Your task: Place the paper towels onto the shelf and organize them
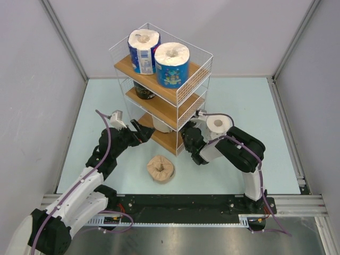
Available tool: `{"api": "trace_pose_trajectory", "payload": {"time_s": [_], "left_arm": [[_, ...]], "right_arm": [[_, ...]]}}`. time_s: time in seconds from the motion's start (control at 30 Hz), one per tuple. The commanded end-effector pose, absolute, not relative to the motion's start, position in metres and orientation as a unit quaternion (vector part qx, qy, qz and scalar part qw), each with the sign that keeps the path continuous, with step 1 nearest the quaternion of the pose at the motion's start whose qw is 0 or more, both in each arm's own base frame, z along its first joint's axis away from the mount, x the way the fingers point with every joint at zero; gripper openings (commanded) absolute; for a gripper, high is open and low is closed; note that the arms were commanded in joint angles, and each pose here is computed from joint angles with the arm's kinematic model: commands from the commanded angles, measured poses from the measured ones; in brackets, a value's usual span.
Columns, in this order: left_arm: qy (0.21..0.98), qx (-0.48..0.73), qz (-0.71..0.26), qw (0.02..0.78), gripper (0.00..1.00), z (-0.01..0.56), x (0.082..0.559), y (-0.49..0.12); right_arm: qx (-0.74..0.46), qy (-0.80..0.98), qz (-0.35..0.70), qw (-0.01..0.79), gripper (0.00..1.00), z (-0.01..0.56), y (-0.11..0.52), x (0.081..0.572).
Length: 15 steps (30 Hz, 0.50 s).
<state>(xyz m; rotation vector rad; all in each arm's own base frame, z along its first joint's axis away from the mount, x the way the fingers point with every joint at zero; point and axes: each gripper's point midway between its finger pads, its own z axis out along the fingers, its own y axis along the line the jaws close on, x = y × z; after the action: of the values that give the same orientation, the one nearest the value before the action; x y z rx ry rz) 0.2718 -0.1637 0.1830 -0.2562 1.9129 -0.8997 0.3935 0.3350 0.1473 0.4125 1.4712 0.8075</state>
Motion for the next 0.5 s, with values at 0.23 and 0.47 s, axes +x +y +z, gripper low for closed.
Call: {"api": "trace_pose_trajectory", "payload": {"time_s": [0.23, 0.47], "left_arm": [[0.772, -0.096, -0.378, 0.502, 1.00, 0.201, 0.272, -0.162], [0.771, -0.097, -0.377, 0.503, 1.00, 0.200, 0.272, -0.160]], "right_arm": [[0.100, 0.687, 0.424, 0.582, 0.01, 0.120, 0.374, 0.382], [0.070, 0.689, 0.454, 0.561, 0.01, 0.114, 0.384, 0.373]]}}
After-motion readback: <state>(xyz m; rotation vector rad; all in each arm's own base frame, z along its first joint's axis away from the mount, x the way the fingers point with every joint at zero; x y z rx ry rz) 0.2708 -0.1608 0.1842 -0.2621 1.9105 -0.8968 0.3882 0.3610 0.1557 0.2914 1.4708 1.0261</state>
